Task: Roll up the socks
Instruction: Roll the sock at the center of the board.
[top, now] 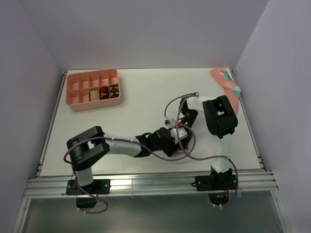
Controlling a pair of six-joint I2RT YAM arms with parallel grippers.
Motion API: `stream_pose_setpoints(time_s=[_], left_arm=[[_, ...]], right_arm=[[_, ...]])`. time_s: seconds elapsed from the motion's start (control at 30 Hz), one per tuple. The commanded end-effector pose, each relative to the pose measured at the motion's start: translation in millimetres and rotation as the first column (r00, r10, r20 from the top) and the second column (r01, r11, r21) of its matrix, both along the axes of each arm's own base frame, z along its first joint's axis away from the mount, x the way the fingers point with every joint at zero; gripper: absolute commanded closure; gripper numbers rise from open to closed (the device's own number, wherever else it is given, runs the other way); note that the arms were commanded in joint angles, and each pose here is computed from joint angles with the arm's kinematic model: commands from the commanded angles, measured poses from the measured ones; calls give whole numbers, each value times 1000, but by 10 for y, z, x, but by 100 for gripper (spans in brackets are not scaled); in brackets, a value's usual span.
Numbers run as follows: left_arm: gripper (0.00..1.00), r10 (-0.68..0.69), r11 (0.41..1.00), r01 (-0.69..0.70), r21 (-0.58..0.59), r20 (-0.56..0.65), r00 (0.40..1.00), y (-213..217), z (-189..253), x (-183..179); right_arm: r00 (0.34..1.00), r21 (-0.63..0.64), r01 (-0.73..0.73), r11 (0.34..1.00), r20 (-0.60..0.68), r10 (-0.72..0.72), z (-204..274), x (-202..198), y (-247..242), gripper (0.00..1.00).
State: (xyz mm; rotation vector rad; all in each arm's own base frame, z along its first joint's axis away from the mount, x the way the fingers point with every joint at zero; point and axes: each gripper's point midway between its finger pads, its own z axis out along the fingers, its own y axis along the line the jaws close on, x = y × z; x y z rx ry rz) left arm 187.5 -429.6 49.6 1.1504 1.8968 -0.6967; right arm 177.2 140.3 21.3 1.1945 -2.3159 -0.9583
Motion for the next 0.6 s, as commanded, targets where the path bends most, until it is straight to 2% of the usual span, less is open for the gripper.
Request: stream_pose_setpoints(time_s=[0.0,0.57], left_arm=[[42,-8,1000,9,-21,48,999,-62,120,87],[42,-67,998,68,-17,58,996,-83,97,26]], right_arm=[[996,-50,-59,997,63,62,-181,154,-43,71],[994,-73,-99,992,29,101,-238,123,147,71]])
